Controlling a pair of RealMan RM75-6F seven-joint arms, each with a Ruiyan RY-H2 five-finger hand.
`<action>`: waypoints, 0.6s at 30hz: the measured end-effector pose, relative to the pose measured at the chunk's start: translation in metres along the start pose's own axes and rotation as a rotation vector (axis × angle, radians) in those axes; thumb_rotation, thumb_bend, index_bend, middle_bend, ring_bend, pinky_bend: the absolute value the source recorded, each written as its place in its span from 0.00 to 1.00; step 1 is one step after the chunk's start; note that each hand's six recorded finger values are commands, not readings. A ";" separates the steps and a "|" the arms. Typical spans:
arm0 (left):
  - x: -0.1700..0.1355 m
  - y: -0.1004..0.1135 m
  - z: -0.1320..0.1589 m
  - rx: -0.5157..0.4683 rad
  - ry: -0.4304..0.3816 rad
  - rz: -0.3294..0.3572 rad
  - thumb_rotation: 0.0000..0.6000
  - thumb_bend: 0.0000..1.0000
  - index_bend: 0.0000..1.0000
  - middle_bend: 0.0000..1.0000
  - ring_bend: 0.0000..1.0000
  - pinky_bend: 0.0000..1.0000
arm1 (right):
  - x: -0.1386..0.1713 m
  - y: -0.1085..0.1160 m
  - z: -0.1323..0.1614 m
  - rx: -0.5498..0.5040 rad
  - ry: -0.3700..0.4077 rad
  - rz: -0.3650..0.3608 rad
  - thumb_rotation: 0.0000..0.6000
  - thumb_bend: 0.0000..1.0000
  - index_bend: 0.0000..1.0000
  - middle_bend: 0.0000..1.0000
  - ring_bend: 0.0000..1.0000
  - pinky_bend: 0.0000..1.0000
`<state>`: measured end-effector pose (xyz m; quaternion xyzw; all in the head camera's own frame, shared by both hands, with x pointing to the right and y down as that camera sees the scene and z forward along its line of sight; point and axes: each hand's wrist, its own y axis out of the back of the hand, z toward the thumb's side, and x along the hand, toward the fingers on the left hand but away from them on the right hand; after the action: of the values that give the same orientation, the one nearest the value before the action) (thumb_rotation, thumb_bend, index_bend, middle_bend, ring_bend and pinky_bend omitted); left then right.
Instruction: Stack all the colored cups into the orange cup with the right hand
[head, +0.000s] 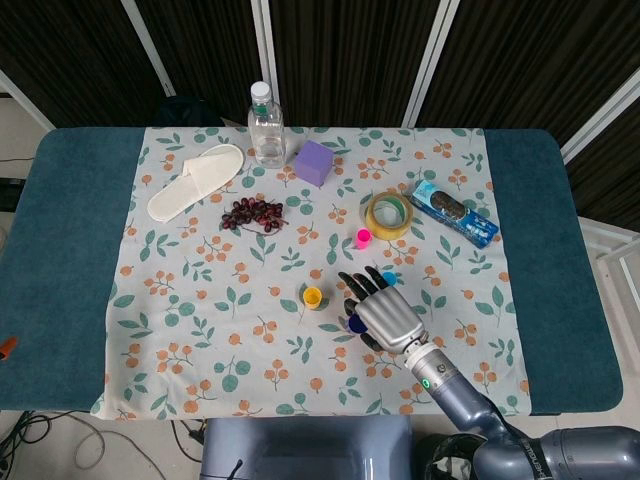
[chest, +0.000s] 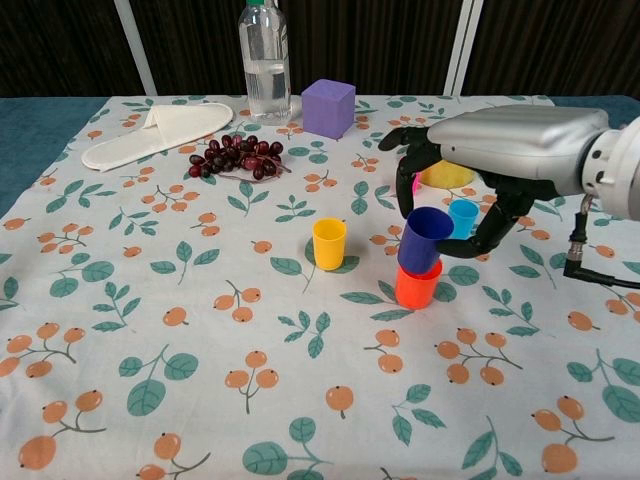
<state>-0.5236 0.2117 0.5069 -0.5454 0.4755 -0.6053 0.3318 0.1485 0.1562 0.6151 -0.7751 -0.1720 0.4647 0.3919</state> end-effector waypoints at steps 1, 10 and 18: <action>0.000 0.000 0.000 0.000 0.001 0.000 1.00 0.12 0.36 0.97 0.88 0.78 | -0.001 -0.001 0.000 0.000 0.000 -0.001 1.00 0.39 0.48 0.00 0.11 0.04; 0.000 0.001 -0.002 -0.002 0.004 0.000 1.00 0.12 0.36 0.97 0.88 0.78 | -0.011 -0.006 -0.004 -0.009 -0.021 0.009 1.00 0.39 0.48 0.00 0.11 0.04; 0.000 0.001 -0.001 0.001 0.004 0.002 1.00 0.12 0.36 0.97 0.88 0.78 | -0.010 -0.007 -0.011 -0.016 -0.035 0.011 1.00 0.39 0.48 0.00 0.11 0.04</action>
<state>-0.5250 0.2113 0.5061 -0.5435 0.4764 -0.6061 0.3320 0.1532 0.1492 0.6293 -0.7709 -0.1784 0.4791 0.3800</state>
